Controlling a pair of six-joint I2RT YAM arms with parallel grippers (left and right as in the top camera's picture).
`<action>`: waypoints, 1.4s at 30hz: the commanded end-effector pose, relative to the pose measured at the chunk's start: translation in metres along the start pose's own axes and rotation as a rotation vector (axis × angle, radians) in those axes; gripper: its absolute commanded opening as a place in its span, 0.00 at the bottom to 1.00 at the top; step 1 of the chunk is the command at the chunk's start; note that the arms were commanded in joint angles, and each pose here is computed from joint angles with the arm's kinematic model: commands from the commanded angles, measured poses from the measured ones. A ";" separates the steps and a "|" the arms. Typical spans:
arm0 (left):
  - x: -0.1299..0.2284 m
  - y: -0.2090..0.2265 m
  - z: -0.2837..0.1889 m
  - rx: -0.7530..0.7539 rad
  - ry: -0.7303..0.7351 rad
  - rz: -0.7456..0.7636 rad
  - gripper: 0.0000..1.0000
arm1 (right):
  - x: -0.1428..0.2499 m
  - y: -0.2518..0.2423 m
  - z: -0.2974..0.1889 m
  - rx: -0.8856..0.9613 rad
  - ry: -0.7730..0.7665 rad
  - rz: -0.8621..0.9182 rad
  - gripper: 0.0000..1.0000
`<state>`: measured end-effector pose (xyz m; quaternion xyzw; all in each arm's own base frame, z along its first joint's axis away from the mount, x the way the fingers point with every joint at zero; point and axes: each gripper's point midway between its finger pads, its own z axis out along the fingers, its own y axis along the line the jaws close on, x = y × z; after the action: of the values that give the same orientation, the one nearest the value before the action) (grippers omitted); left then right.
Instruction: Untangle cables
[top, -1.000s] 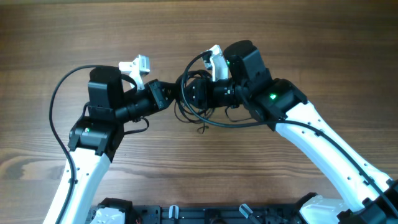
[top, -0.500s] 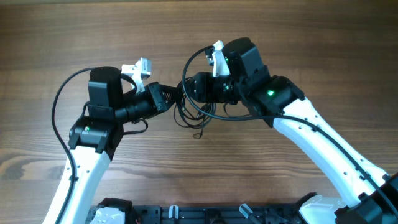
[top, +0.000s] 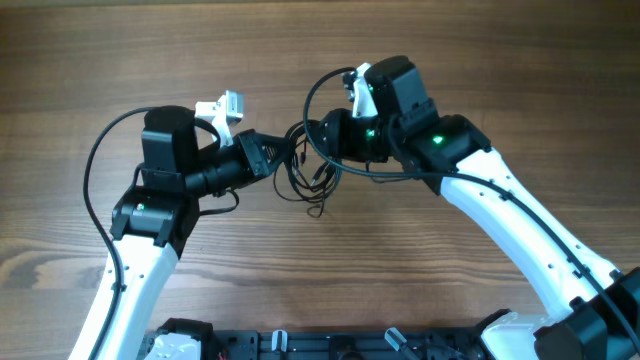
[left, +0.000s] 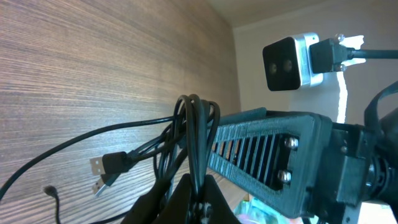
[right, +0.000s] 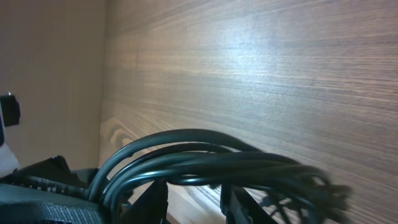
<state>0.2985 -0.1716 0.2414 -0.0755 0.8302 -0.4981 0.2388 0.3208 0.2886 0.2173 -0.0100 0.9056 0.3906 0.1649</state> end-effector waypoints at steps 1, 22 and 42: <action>-0.006 -0.015 -0.005 0.032 -0.029 -0.008 0.04 | 0.004 0.008 0.011 -0.026 0.017 -0.013 0.31; -0.031 0.023 -0.022 -0.107 -0.138 0.031 0.04 | -0.032 0.044 -0.051 -0.181 -0.156 -0.081 0.04; -0.007 -0.005 -0.020 0.059 0.001 0.176 0.04 | -0.028 -0.007 -0.075 -0.075 -0.093 0.076 0.63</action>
<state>0.2859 -0.1590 0.2415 0.0444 0.8253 -0.4912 0.2750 0.3396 0.2117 0.2603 0.0343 0.8898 0.3970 0.2226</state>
